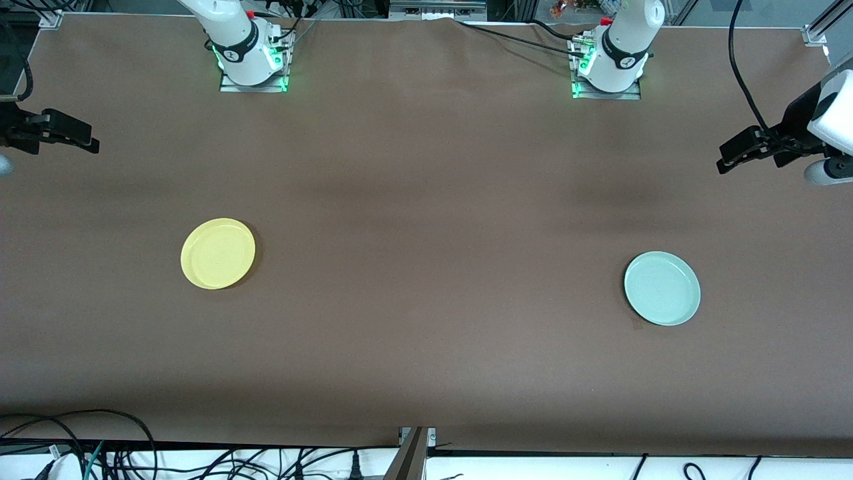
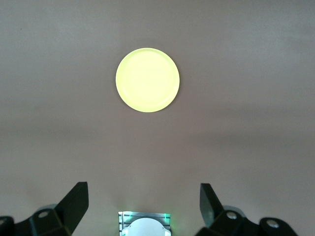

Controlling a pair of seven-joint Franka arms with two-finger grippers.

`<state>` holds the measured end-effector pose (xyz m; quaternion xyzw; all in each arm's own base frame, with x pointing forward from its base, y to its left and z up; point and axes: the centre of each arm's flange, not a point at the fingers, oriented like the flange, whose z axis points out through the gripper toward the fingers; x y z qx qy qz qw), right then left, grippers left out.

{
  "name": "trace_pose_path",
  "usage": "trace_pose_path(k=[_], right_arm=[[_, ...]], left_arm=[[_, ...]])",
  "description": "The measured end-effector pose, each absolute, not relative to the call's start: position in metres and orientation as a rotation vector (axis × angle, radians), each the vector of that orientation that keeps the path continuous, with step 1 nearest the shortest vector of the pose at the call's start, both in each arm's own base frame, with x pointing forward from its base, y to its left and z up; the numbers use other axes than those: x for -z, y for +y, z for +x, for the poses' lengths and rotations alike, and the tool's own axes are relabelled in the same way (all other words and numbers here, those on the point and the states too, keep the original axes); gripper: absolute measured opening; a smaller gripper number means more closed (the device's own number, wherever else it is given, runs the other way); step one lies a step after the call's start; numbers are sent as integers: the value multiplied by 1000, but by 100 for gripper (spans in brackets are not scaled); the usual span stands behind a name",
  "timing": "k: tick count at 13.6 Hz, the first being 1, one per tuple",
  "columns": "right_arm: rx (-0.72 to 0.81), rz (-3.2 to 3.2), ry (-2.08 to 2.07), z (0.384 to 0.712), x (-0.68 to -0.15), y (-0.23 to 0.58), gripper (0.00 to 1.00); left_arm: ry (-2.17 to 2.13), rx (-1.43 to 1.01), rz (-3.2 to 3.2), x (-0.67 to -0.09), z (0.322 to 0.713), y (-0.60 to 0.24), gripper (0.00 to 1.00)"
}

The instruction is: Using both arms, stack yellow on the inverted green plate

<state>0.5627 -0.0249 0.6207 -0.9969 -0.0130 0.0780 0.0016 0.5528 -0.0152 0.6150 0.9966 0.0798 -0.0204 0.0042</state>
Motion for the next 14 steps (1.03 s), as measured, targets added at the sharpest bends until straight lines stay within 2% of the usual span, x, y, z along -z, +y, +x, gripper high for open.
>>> trace_pose_path(k=[14], right_arm=[[-245, -3128, -41, 563, -621, -25, 100]], left_arm=[[250, 89, 3122, -613, 553, -15, 100]])
